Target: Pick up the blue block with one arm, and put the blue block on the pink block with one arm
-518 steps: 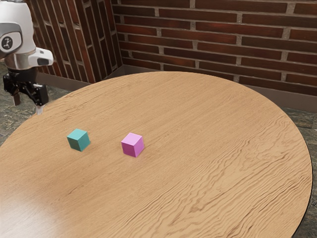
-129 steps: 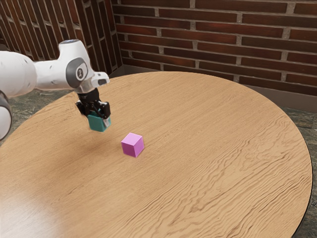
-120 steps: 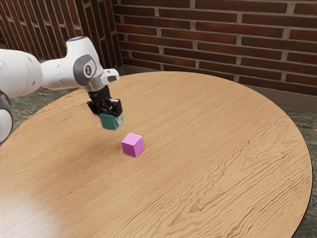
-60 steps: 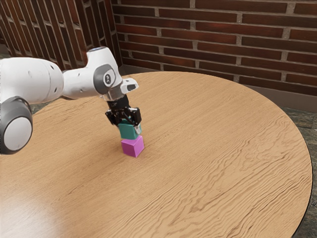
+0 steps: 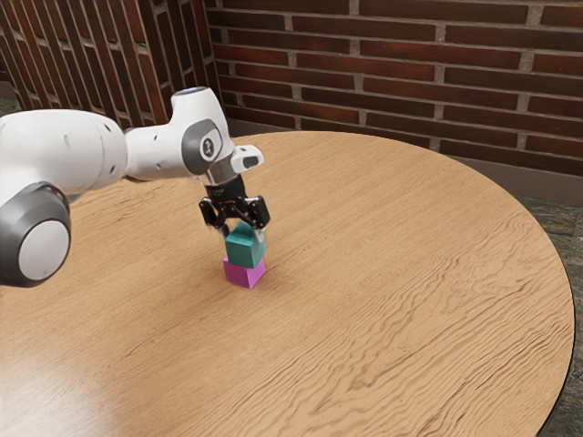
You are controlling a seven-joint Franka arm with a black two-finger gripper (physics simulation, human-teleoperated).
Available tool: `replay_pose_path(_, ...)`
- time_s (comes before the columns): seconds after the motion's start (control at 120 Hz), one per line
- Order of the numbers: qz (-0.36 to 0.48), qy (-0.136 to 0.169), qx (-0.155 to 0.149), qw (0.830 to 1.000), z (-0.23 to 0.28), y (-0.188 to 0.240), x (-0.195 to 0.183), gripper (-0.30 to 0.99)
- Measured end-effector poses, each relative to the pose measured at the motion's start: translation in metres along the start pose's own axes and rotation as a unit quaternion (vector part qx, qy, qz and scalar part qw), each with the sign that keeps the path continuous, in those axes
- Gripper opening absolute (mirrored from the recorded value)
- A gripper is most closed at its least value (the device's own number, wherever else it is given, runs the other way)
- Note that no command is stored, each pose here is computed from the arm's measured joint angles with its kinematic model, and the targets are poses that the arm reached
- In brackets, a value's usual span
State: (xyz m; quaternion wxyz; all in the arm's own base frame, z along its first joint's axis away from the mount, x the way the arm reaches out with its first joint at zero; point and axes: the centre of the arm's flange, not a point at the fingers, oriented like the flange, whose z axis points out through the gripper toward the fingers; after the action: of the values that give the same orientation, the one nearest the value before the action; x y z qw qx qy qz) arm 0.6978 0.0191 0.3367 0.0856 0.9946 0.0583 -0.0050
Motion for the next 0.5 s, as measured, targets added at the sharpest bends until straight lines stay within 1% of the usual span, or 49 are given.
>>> replay_pose_path(0.092,0.008,0.007,0.004,1.0,-0.011,0.007,-0.001,0.64)
replay_pose_path(0.167,0.019,0.021,0.008,1.0,-0.035,0.015,-0.004,0.66)
replay_pose_path(0.242,0.039,0.052,0.016,0.998,-0.091,0.029,-0.02,0.67)
replay_pose_path(0.283,0.053,0.071,0.022,0.996,-0.134,0.036,-0.037,0.67)
replay_pose_path(0.333,0.066,0.084,0.034,0.994,-0.172,0.039,-0.057,0.68)
replay_pose_path(0.383,0.077,0.084,0.051,0.992,-0.195,0.041,-0.071,0.68)
replay_pose_path(0.5,0.106,0.068,0.096,0.987,-0.24,0.053,-0.107,0.68)
